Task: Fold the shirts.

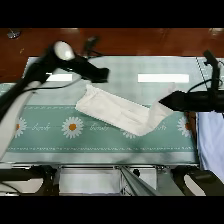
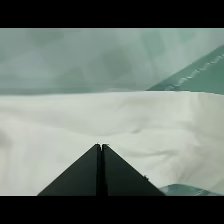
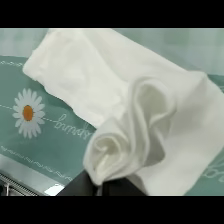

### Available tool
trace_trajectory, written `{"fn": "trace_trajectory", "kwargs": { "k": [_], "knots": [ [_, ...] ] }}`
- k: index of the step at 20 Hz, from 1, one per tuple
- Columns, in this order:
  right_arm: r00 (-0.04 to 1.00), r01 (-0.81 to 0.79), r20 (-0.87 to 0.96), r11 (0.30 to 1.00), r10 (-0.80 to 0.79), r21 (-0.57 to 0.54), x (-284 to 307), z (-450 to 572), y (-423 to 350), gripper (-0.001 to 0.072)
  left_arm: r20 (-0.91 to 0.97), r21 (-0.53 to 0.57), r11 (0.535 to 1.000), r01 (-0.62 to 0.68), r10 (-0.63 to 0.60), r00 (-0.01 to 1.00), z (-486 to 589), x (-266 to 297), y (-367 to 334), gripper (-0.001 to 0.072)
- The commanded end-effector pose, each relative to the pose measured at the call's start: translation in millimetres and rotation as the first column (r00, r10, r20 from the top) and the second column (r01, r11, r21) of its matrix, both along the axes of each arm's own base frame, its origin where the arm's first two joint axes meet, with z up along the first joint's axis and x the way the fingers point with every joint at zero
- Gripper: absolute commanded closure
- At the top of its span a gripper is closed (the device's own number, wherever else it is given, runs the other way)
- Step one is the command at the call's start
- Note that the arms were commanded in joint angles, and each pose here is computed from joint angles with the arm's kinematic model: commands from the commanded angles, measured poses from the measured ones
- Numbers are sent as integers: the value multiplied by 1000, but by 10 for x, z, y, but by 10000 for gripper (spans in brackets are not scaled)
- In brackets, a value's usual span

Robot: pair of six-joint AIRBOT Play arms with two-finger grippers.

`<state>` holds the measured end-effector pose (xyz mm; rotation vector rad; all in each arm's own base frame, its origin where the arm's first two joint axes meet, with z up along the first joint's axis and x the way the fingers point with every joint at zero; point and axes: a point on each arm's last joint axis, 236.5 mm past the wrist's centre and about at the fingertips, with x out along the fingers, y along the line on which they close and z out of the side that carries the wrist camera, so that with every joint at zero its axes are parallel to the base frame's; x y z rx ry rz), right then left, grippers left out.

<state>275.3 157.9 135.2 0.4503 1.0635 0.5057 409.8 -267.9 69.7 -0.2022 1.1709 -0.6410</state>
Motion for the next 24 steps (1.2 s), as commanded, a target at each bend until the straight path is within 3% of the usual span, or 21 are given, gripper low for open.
{"fn": "trace_trajectory", "kwargs": {
  "k": [1,4,8,15,16,17,18,22,24],
  "knots": [
    [997,-72,10,996,71,47,228,55,577,682,177,129,968,-214,190,966,518,-234,1312,674],
    [982,-186,-25,982,187,42,490,-80,1197,682,255,62,934,-352,326,910,517,-869,1696,673],
    [951,-292,-97,956,294,29,792,-516,1926,682,159,-68,916,-395,401,902,67,-1614,1568,673],
    [921,-337,-182,939,345,74,1135,-1244,2741,681,79,-122,911,-394,405,911,-182,-1808,1434,673],
    [924,-329,-171,940,341,93,1217,-1259,2819,611,79,-119,912,-393,404,912,-193,-1800,1435,673],
    [928,-311,-170,941,331,134,1280,-1222,2903,317,75,-116,911,-395,405,911,-208,-1791,1438,673],
    [926,-316,-160,934,342,169,1309,-1138,2944,83,75,-113,913,-392,402,913,-221,-1779,1438,672],
    [889,-383,-242,921,389,74,1333,-672,1980,82,79,-96,922,-375,383,920,-263,-1769,1438,672],
    [902,-360,-292,927,317,-106,1289,-458,1129,82,110,-96,926,-365,374,921,-241,-1728,1449,672]
  ]
}}
